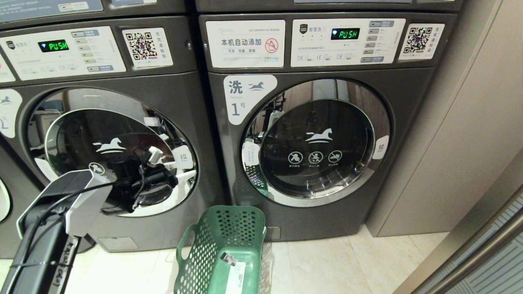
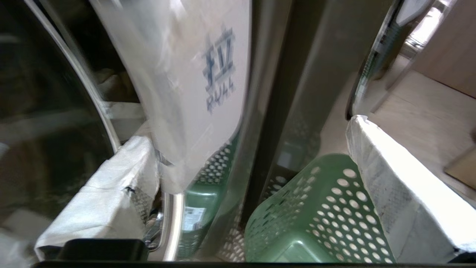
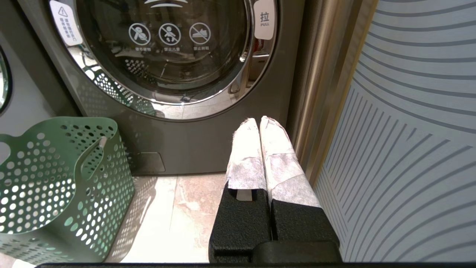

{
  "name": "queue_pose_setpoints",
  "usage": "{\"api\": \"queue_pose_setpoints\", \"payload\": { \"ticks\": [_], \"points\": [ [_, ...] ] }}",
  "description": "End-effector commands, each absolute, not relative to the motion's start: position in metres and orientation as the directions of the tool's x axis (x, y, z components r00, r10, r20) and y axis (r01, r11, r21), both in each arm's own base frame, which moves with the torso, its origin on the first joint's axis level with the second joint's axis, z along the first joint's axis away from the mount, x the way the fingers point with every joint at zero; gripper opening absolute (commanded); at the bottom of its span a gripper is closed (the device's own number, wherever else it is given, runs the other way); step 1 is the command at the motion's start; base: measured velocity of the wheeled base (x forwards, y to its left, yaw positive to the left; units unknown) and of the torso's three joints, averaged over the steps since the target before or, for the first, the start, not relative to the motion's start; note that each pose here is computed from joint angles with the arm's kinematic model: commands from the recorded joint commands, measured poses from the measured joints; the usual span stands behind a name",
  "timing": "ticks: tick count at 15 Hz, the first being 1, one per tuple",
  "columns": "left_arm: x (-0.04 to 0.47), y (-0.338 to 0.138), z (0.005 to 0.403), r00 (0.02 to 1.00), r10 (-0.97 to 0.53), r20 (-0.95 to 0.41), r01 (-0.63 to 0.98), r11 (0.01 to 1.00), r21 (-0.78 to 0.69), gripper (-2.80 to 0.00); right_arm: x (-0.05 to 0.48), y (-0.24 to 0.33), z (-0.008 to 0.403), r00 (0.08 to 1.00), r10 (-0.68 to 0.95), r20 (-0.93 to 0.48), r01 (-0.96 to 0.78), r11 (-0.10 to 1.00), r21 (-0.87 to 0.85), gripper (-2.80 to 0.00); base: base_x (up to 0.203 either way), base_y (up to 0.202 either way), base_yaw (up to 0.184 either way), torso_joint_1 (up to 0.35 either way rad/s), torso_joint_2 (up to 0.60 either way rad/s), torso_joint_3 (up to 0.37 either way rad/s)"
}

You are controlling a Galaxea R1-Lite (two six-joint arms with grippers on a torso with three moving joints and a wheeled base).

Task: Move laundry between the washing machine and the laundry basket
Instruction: Open the lid of the washing machine

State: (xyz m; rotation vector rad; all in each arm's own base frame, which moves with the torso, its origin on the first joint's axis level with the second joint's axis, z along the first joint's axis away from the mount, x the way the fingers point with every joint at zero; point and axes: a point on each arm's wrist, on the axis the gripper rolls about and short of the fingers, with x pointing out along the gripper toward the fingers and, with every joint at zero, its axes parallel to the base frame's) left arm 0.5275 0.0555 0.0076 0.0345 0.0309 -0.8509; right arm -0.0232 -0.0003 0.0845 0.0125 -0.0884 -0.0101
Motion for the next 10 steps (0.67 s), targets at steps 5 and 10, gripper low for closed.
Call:
{"api": "queue_pose_setpoints", "payload": {
  "ticks": [5,10],
  "points": [
    [0.5230,0.0641,0.0047,0.547,-0.837,-0.032,0.837,0.547,0.001,0.00,-0.0206,-0.0003,0.0756,0.998,-0.011,0.057,0.010,1.000,0.013,-2.80,0.000,0.000,0.000,0.000,0.00,0.000],
    [0.5238,0.0660,0.0102,0.553,-0.832,-0.026,0.833,0.553,0.016,0.00,-0.0206,-0.0003,0.0756,0.998,-0.011,0.057,0.010,1.000,0.013,-2.80,0.000,0.000,0.000,0.000,0.00,0.000]
  ]
}}
